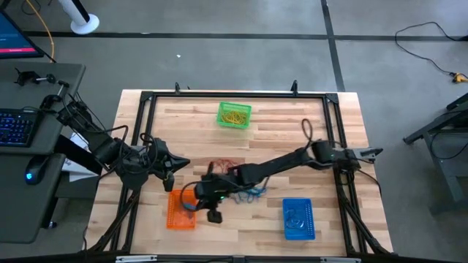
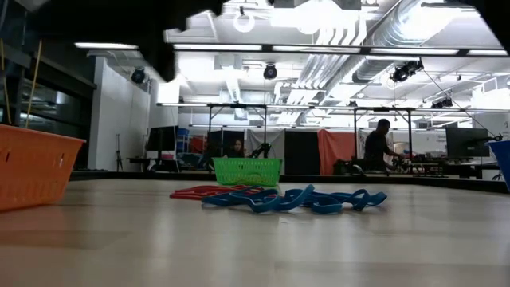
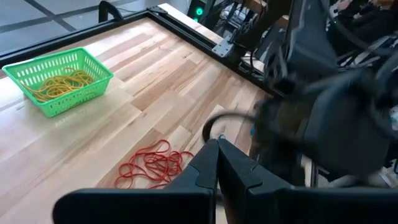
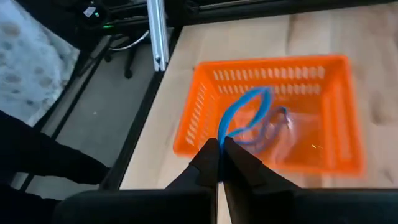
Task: Sort rubber bands into baskets
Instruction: Put the blue rubber band into the orange bin, then put the red rubber band into the blue bin
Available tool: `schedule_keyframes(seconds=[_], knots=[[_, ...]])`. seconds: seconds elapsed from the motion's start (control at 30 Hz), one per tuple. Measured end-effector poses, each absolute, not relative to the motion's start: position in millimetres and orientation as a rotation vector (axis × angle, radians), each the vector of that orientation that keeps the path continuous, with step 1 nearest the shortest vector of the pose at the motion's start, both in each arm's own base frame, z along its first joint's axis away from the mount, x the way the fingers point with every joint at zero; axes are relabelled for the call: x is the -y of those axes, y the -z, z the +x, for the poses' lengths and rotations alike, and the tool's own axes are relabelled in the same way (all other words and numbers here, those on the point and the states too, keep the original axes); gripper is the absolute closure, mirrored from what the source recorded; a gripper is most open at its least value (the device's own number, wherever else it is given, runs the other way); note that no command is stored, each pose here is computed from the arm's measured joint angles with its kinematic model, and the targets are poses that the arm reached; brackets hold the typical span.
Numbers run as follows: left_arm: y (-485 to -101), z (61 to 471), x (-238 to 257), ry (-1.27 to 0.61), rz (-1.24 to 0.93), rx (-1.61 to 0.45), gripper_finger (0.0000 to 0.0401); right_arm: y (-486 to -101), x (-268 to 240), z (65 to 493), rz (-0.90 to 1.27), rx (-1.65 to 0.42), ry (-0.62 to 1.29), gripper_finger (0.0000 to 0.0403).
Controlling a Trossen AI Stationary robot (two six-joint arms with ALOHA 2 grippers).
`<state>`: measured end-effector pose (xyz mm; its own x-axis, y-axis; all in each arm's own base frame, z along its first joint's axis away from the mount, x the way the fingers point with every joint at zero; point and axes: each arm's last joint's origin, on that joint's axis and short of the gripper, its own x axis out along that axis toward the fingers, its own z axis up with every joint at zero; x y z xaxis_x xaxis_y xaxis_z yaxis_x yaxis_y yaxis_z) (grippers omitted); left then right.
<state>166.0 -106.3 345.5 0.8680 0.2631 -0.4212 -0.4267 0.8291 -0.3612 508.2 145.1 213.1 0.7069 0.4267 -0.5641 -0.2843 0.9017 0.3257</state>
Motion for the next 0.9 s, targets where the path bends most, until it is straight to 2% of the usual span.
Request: schedule_keyframes(seconds=[0.17, 0.4, 0.5, 0.77, 0.9], knots=[[-345.6, 166.1, 106.4, -0.374, -0.468, -0.365, 0.0401, -201.9, -152.7, 532.2, 0.238, -0.649, -0.432, 0.0403], [-345.6, 166.1, 106.4, -0.374, -0.468, -0.365, 0.0401, -184.7, -154.6, 542.4, 0.301, -0.664, -0.323, 0.0391], [-345.6, 166.1, 106.4, -0.374, -0.467, -0.366, 0.0401, -183.5, -154.4, 541.9, 0.320, -0.675, -0.312, 0.0347], [-345.6, 166.0, 106.3, -0.374, -0.463, -0.367, 0.0401, -194.7, -151.7, 543.6, 0.293, -0.666, -0.291, 0.0171], [-345.6, 166.0, 106.3, -0.371, -0.450, -0.369, 0.0401, -207.2, -142.8, 538.0, 0.215, -0.780, -0.284, 0.0137]])
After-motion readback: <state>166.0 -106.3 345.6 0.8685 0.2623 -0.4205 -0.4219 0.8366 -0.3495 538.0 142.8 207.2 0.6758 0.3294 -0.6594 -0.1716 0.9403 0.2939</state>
